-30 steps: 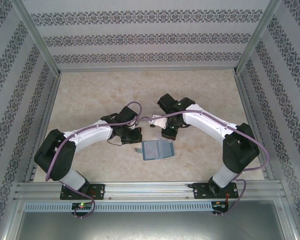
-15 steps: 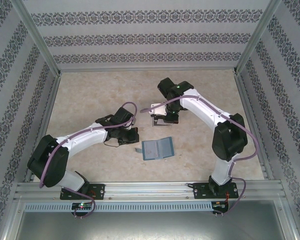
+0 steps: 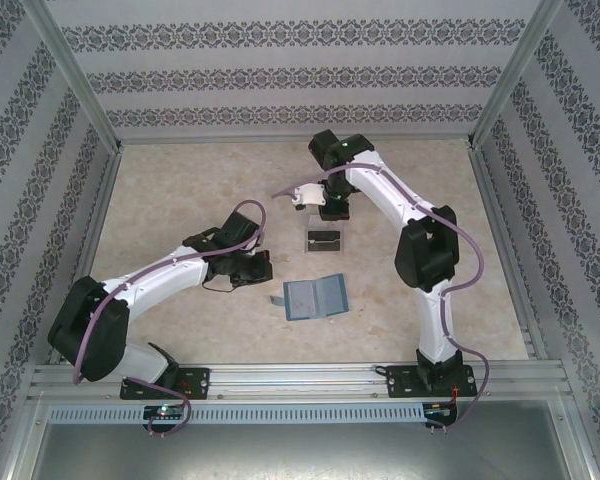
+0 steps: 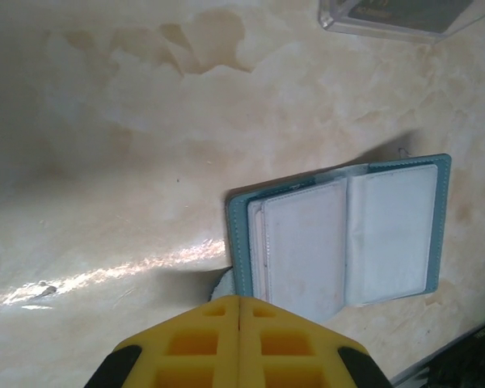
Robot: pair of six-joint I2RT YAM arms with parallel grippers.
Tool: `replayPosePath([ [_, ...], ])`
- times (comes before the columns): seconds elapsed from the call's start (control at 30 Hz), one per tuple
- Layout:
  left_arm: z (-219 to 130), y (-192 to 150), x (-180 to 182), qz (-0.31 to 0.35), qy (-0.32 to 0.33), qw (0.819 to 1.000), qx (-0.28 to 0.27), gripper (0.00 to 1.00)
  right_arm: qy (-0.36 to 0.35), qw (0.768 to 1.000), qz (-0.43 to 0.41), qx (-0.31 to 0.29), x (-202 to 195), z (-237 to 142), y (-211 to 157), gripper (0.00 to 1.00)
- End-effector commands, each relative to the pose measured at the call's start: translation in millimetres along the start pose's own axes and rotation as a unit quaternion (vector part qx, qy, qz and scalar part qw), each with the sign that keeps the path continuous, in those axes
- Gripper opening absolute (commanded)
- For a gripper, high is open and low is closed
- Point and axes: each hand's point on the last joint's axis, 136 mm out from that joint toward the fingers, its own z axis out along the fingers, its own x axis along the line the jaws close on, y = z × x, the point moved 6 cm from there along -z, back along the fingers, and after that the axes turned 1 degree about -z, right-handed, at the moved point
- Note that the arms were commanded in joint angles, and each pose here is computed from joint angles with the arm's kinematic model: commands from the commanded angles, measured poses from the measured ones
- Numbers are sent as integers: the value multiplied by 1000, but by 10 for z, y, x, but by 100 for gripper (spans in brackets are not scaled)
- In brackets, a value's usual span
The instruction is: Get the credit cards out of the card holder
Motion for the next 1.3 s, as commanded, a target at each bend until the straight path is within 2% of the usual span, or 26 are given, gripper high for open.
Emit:
replayPosePath([
  [0.0,-71,-16,82,-16,14,1000,-1,3,35,999,-6,-1,-2,-6,-32,2],
  [0.27,-63,5,131,-26,16,1000,4,3,61,998,-7,4,-92,162,-26,2],
  [0.7,-69,-2,175,-31,15,999,5,3,122,992,4,3,22,359,-25,3],
  [0.97,-73,2,179,-33,14,999,5,3,131,991,7,7,16,429,-22,17],
  [1.27,-64,9,163,-33,8,999,6,4,88,996,3,17,-66,198,-19,20],
])
